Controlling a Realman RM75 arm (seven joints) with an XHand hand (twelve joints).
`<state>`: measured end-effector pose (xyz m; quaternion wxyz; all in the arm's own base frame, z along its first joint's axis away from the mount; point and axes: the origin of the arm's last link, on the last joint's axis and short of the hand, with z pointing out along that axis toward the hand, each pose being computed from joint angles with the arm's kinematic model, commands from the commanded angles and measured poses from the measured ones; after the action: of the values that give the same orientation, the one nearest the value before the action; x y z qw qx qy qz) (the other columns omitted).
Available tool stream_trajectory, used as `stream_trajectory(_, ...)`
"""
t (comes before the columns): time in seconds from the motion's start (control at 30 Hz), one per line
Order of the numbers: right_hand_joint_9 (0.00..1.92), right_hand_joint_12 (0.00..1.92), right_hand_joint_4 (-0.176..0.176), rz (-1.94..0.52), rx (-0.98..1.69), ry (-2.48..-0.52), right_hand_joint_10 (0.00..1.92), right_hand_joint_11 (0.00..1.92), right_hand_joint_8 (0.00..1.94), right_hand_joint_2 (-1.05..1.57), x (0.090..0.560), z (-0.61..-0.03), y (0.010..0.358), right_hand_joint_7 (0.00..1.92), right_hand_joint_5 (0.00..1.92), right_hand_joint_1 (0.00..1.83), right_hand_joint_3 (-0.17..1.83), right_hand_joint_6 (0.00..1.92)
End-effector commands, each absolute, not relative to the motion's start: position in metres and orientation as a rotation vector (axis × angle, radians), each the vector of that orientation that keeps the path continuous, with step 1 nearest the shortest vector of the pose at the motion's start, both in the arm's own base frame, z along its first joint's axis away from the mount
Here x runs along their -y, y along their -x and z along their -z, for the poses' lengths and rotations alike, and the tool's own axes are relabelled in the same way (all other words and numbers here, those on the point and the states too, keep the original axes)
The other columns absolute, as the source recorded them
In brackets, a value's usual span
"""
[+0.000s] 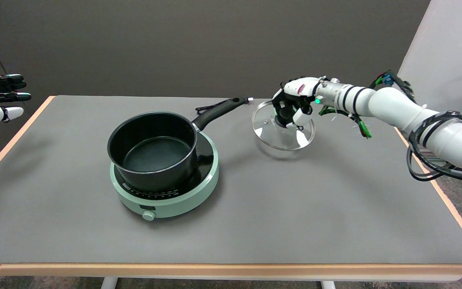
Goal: Place the pot lid onto the table.
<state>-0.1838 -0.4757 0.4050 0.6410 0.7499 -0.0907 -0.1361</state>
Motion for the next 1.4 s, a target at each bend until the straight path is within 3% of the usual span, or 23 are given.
stream_trajectory(0.03,0.86,1.55,0.176,0.344,0.247,-1.754,1.52,0.71,1.29,0.83,0.486,-0.374,0.204,0.91,0.71,1.36,0.63,1.23)
stream_trajectory(0.43,0.85,1.55,0.176,0.345,0.285,-1.738,1.52,0.71,1.29,0.84,0.489,-0.368,0.220,0.91,0.71,1.36,0.63,1.23)
stream_trajectory(1.27,0.85,1.57,0.176,0.324,0.291,-1.777,1.53,0.71,1.29,0.84,0.498,-0.343,0.218,0.91,0.70,1.36,0.63,1.23)
stream_trajectory(1.33,0.86,1.56,0.176,0.325,0.291,-1.778,1.44,0.70,1.26,0.87,0.498,-0.344,0.217,0.92,0.71,1.36,0.56,1.14)
stream_trajectory(1.4,0.87,1.50,0.176,0.324,0.289,-1.776,1.12,0.66,1.17,0.95,0.498,-0.345,0.216,0.91,0.72,1.35,0.38,0.95)
